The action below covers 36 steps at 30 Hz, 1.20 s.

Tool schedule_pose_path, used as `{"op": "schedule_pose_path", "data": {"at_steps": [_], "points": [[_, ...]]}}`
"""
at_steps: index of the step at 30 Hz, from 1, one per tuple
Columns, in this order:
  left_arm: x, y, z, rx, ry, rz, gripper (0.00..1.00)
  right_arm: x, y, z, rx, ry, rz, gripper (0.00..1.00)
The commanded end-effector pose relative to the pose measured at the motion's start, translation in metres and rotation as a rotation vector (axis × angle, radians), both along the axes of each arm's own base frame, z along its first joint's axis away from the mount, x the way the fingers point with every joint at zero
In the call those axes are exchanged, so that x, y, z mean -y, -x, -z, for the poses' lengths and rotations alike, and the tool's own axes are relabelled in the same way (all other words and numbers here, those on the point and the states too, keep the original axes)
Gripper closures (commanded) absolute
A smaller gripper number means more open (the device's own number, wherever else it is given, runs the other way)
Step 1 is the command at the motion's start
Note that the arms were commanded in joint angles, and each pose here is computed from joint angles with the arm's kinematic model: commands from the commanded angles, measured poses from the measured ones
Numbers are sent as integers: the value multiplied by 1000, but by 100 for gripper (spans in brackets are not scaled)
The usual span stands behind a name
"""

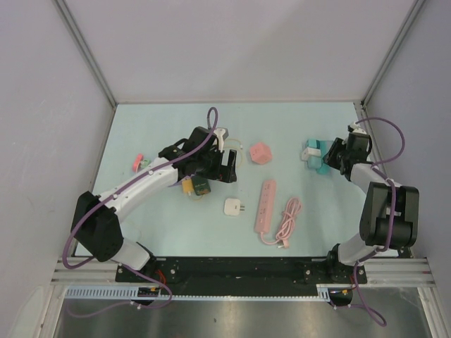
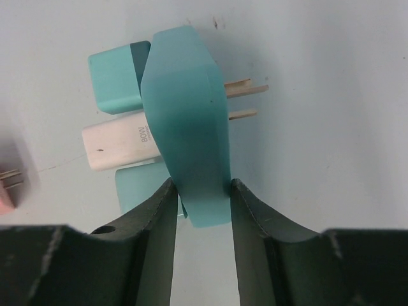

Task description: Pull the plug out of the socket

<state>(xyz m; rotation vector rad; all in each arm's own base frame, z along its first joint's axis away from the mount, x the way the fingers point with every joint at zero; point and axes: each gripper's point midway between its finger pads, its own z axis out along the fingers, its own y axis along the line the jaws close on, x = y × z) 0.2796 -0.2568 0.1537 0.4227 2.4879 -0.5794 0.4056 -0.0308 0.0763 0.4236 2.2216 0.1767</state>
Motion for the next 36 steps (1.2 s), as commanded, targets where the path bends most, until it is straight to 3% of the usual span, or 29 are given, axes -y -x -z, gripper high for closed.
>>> {"op": "schedule_pose_path", "data": {"at_steps": [1, 6, 16, 21, 25, 30, 36], "points": [[0, 0, -11, 45, 16, 12, 0, -21, -6, 0, 12, -127, -84, 84], [1, 1, -14, 57, 34, 23, 0, -44, 9, 15, -17, -272, -120, 92], [5, 4, -24, 84, 71, 47, 2, -88, 52, 25, -45, -583, -159, 93], [11, -1, -48, 192, 110, 79, 4, -97, 68, 37, -90, -681, -127, 92], [21, -2, -65, 228, 130, 92, 4, -95, 79, 52, -153, -721, -72, 85], [28, -10, -69, 222, 128, 77, 4, -93, 90, 60, -191, -767, -26, 63], [36, -14, -63, 181, 124, 90, 4, -85, 96, 48, -187, -717, 27, 58]]}}
